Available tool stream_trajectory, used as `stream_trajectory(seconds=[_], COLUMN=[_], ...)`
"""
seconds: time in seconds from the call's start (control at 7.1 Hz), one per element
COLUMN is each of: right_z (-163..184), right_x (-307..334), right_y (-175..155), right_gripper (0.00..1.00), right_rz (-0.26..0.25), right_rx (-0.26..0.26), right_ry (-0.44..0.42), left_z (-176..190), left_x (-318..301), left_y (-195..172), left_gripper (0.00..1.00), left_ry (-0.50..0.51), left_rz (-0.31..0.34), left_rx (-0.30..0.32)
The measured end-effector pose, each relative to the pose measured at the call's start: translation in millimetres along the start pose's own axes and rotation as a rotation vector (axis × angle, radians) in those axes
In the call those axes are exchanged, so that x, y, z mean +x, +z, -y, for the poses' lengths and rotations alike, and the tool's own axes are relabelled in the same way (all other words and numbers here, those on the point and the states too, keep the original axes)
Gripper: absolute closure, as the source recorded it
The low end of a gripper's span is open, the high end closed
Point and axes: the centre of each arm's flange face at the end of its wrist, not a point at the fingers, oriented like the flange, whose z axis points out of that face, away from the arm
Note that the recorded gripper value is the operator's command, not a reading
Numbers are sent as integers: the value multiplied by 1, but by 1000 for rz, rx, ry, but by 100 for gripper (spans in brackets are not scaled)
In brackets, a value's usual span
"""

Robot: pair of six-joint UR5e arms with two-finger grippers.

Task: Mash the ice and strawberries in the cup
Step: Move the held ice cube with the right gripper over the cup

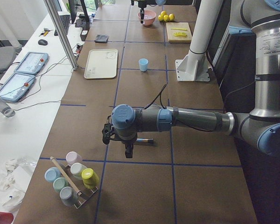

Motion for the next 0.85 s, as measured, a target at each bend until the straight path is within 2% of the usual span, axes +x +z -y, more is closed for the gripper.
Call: stream_trajectory(seconds=[0.42,0.85], right_z=[-1,1], right_x=[-168,-280], right_y=[42,99], right_gripper=[100,100], right_rz=[19,-6], right_rx=[-8,35], right_ry=[145,262], left_z=[0,-1], left_x=[1,2], left_y=[-1,-2], left_gripper=[0,0], left_ry=[2,3], left_rz=[0,0], left_rx=[2,4])
